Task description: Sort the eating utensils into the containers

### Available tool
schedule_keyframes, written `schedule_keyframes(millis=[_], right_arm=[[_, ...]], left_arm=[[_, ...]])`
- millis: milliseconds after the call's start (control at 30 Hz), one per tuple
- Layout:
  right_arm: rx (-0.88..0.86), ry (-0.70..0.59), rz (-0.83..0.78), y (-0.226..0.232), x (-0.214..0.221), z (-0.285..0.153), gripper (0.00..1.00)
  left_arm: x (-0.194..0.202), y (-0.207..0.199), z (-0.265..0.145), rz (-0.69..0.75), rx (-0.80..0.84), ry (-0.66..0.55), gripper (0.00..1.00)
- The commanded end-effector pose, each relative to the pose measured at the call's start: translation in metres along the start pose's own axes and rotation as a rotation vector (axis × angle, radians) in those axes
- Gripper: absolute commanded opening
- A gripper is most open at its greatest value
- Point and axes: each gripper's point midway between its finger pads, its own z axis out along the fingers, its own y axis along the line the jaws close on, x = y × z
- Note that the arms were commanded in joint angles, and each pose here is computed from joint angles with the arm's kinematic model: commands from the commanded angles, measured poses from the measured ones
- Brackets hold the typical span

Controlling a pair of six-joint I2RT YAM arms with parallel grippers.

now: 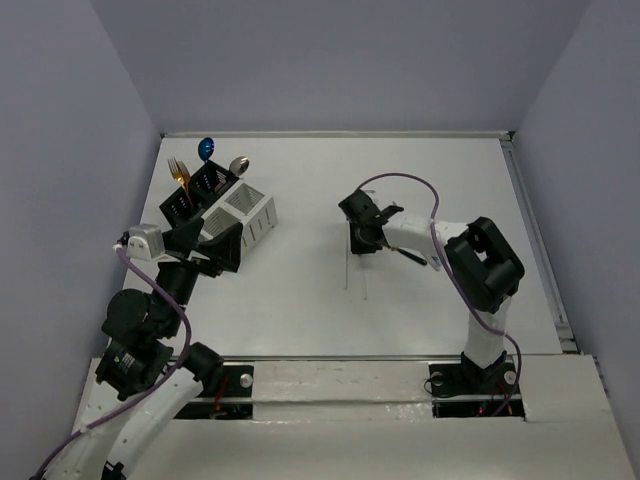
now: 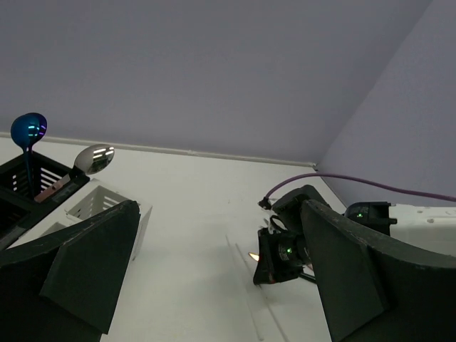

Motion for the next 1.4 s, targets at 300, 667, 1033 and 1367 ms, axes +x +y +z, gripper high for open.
schedule_keyframes(millis=[300, 667, 1033, 1367], right_arm=[[-0.025, -0.133, 0.020, -0.005, -0.028, -0.030, 0.00], [-0.552, -0.659, 0.040, 0.103, -0.143, -0.160, 0.00], [-0.858, -1.059, -0.012, 0.239, -0.233, -0.223, 0.00], [-0.994, -1.160, -0.030, 0.302, -0.248, -0.233, 0.00]], left_arm=[[-0.009, -0.002, -0.001, 0.005, 0.010, -0.037, 0.99], [-0.010, 0.003, -0.001, 0.005, -0.016, -0.043, 0.99], [-0.008, 0.014, 0.000, 0.015, -0.074, -0.042, 0.99], [-0.005, 0.015, 0.002, 0.020, -0.084, -0.034, 0.99]])
